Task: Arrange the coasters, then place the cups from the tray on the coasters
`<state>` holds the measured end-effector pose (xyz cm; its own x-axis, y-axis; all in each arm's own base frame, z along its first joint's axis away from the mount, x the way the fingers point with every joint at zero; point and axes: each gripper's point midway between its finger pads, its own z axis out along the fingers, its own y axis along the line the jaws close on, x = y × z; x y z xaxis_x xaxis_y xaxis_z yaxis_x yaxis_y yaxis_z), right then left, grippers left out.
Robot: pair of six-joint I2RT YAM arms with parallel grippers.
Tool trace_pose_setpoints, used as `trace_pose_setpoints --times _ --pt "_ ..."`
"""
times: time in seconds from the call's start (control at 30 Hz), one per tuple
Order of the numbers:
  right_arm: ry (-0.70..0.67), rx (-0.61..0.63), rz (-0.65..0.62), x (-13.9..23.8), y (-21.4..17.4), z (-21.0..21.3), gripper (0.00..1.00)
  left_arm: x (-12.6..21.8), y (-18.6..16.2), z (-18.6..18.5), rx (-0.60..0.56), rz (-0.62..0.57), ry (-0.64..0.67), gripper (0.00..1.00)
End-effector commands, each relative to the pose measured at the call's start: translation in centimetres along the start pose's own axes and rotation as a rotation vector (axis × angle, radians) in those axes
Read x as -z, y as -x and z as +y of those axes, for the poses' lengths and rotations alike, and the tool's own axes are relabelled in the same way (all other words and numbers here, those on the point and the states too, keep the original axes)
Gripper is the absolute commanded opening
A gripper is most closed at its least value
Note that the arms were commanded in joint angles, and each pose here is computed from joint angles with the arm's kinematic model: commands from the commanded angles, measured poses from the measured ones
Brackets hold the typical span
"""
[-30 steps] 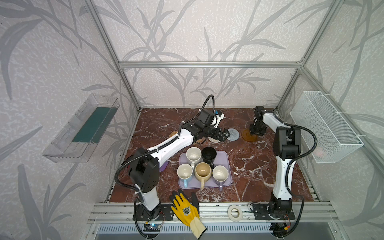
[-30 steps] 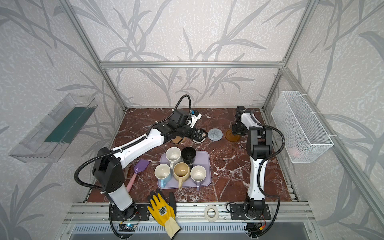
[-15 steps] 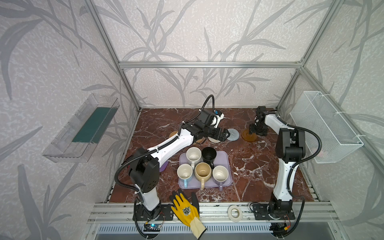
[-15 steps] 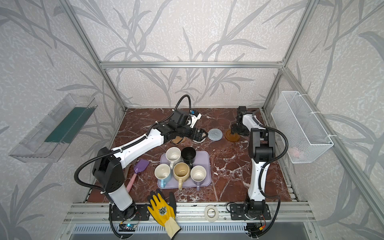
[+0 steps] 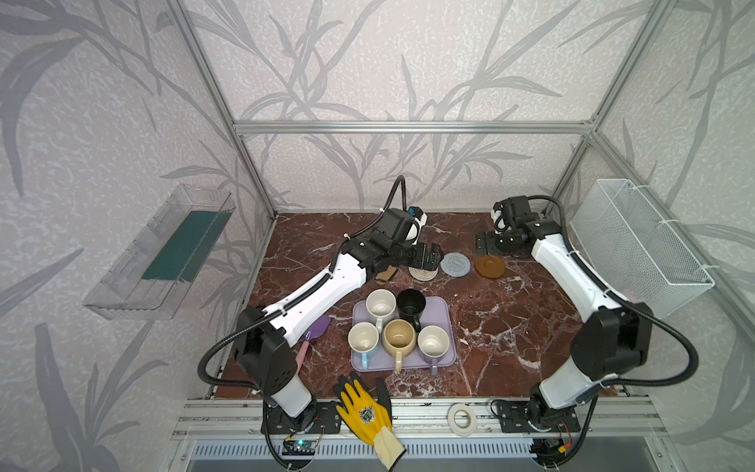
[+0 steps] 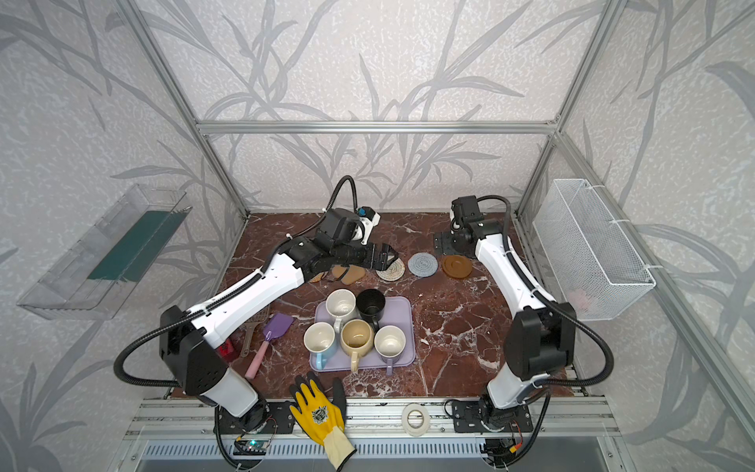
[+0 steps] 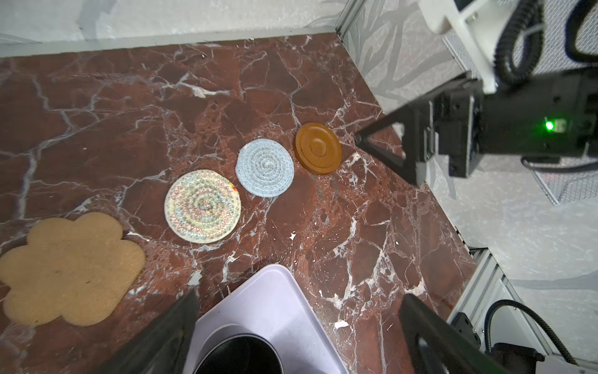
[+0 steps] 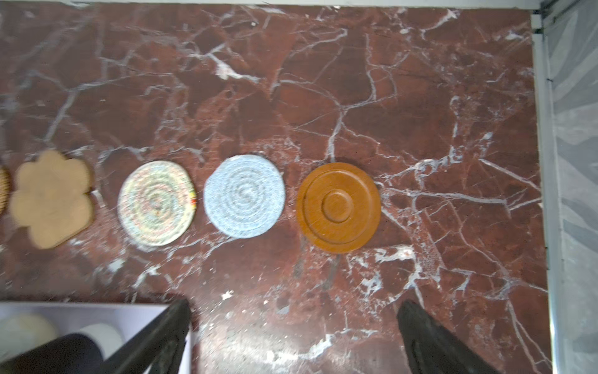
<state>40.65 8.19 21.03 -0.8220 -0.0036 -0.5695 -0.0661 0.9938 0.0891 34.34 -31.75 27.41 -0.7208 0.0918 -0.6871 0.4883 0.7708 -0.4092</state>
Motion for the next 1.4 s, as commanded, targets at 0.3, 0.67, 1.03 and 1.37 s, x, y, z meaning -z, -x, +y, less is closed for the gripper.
trace_pose_setpoints --times 0.3,0.67,1.03,1.37 --pt "0.324 -0.047 -0.094 9.3 -6.1 7.8 0.99 8.5 -5.4 1.8 0.122 0.061 0.098 0.96" --pt "0.789 0.014 -0.223 15.2 -9.3 14.5 0.99 10.9 -11.0 4.1 0.111 0.156 0.164 0.99" --pt "0.711 0.075 -0.037 12.6 -12.1 15.9 0.99 9.7 -14.6 7.4 0.146 0.270 0.313 0.72" --pt "0.625 0.138 0.001 10.5 -13.1 17.7 0.98 7.1 -17.5 8.8 0.154 0.393 0.365 0.50"
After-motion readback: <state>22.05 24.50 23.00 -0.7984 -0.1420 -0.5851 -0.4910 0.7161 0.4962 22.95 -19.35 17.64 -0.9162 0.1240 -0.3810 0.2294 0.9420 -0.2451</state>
